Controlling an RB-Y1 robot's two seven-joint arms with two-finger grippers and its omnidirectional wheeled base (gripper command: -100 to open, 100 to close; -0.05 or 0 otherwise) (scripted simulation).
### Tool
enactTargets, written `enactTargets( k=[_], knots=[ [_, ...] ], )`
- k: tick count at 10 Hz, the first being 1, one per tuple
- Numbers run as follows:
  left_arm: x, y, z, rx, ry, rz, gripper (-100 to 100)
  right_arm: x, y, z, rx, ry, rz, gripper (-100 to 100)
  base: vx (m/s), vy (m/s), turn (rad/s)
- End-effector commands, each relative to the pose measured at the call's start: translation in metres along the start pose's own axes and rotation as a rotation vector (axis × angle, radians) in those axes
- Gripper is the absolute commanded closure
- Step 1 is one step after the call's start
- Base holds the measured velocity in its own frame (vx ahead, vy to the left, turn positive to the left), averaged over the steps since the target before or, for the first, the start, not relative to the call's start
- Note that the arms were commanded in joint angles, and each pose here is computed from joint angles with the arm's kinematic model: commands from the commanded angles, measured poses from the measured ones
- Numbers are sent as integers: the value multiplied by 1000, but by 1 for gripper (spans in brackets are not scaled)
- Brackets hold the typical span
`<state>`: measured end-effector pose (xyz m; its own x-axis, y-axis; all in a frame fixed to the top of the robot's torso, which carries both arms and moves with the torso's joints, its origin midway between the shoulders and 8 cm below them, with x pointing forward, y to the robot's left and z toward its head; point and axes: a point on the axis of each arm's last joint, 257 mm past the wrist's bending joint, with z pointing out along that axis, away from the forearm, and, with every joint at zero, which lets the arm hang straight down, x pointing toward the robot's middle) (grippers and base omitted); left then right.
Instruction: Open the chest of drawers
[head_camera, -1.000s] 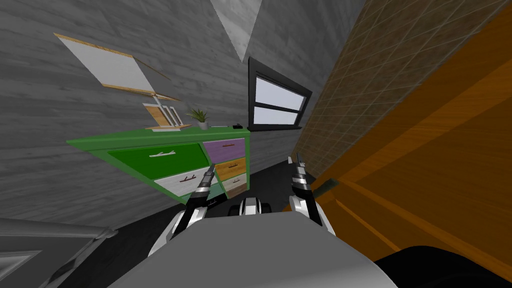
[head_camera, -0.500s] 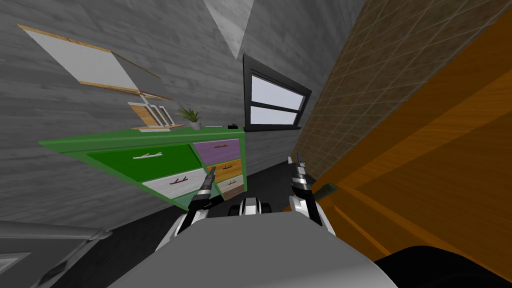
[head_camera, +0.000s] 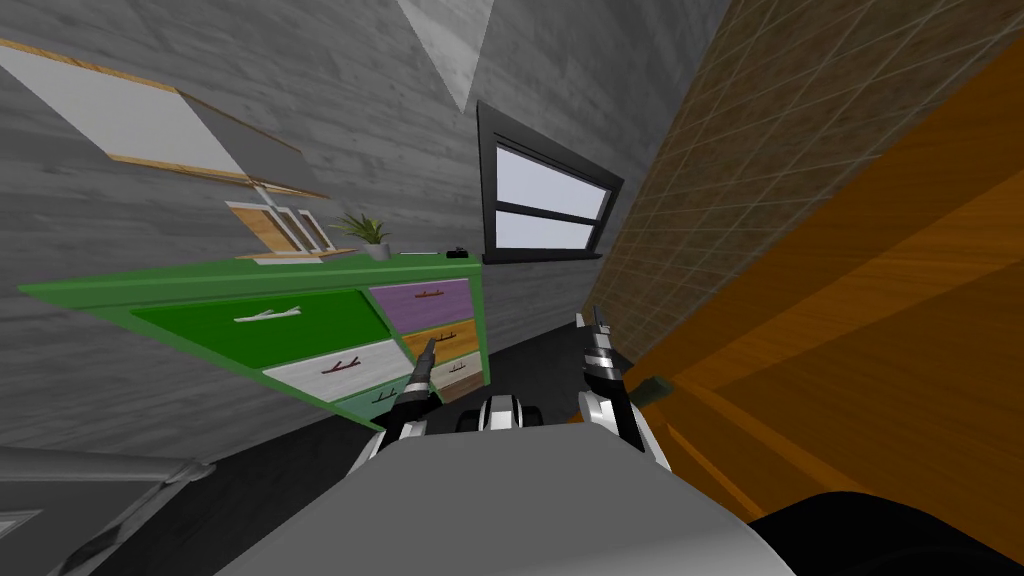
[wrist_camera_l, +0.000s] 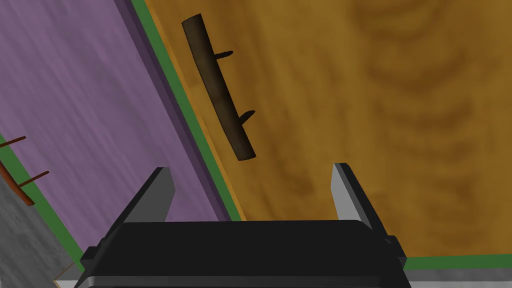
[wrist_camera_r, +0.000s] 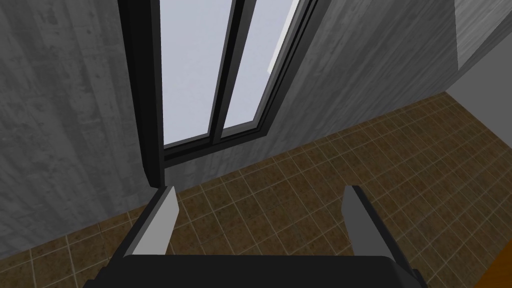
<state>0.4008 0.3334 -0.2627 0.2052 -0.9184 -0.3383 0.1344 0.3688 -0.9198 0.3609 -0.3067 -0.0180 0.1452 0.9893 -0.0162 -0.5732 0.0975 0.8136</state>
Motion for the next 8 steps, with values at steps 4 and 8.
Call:
enactTargets(
  k=[4,8],
  knots=[
    [5,1,3,-27,-22,-34,-100,0,0,0,0,0,0,0,34,-11,-10],
    [8,-3,0,-15,-18,-36,100,0,0,0,0,0,0,0,-29,-17,10]
  ],
)
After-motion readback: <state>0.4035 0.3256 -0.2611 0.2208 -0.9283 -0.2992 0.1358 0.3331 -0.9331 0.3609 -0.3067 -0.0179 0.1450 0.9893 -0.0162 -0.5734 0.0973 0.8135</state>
